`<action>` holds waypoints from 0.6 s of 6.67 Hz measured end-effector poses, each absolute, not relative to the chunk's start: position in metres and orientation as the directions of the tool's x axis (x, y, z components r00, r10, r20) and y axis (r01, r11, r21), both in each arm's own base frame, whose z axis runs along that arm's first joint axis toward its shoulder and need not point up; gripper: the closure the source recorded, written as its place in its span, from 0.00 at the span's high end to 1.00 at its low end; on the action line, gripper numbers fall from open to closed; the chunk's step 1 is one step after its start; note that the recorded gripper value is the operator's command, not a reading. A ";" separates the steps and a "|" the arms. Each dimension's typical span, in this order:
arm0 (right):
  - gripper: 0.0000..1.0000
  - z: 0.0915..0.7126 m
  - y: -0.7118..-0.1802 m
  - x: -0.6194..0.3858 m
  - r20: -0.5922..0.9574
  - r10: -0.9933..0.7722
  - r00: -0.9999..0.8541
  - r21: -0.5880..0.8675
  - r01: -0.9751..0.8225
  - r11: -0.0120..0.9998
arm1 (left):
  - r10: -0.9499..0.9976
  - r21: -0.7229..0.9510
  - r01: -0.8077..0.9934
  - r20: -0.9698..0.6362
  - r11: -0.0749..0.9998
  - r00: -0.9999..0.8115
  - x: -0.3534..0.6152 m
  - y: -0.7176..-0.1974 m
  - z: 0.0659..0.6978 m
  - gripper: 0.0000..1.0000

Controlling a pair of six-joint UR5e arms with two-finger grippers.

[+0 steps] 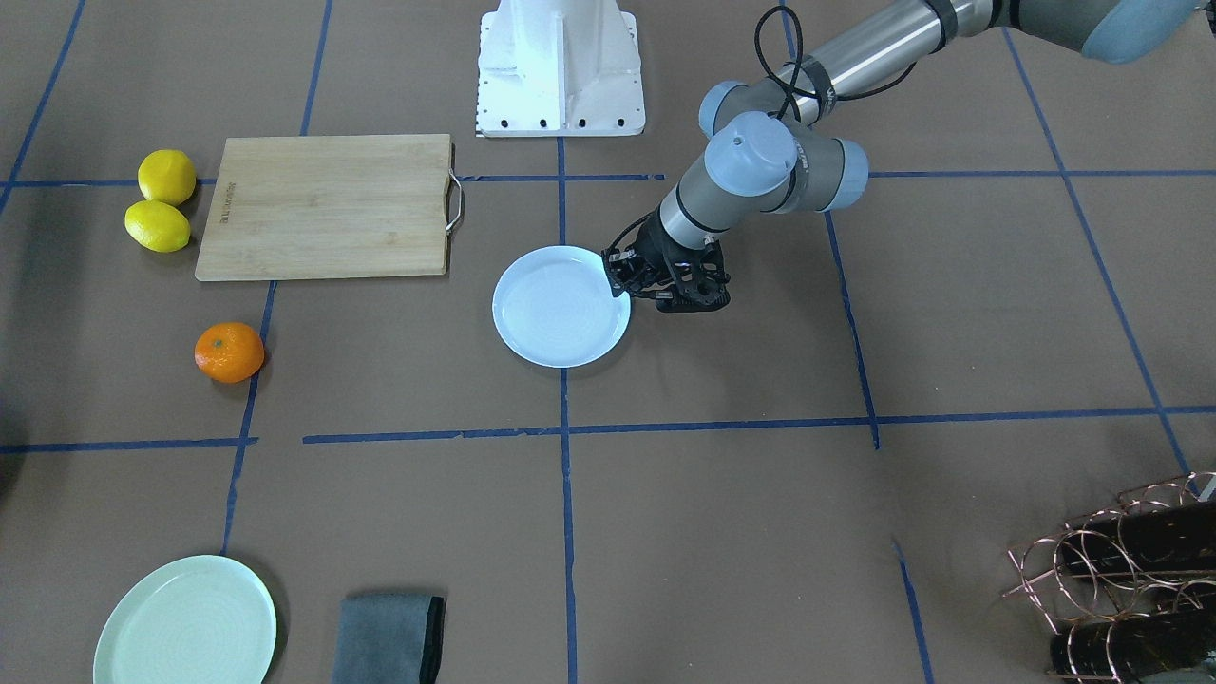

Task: Pick orange to plate
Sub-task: 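Release the plate with the left gripper while the right gripper reaches down to the orange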

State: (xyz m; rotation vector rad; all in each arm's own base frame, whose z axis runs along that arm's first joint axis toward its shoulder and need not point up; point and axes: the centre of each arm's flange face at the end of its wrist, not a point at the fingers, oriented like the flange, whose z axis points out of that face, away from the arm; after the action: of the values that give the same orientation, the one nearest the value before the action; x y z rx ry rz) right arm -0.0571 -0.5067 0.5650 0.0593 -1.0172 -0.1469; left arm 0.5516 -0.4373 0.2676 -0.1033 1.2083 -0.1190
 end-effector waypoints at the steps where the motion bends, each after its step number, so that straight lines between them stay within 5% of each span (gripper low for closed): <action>1: 1.00 0.527 -0.510 -0.089 0.853 -0.108 0.511 0.079 0.079 0.994 | -0.129 -0.120 0.049 -0.942 0.992 0.310 0.541 -0.442 0.258 0.96; 4: 1.00 0.445 -0.518 -0.220 0.780 -0.014 0.626 0.014 0.004 1.000 | -0.116 -0.101 0.070 -0.953 0.992 0.279 0.524 -0.450 0.252 0.96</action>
State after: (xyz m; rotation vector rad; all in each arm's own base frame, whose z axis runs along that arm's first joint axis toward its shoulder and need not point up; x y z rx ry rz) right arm -0.2198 -0.5175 0.4452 0.0114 -0.8944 -0.0106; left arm 0.5245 -0.4503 0.2523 -0.0417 1.2824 -0.1247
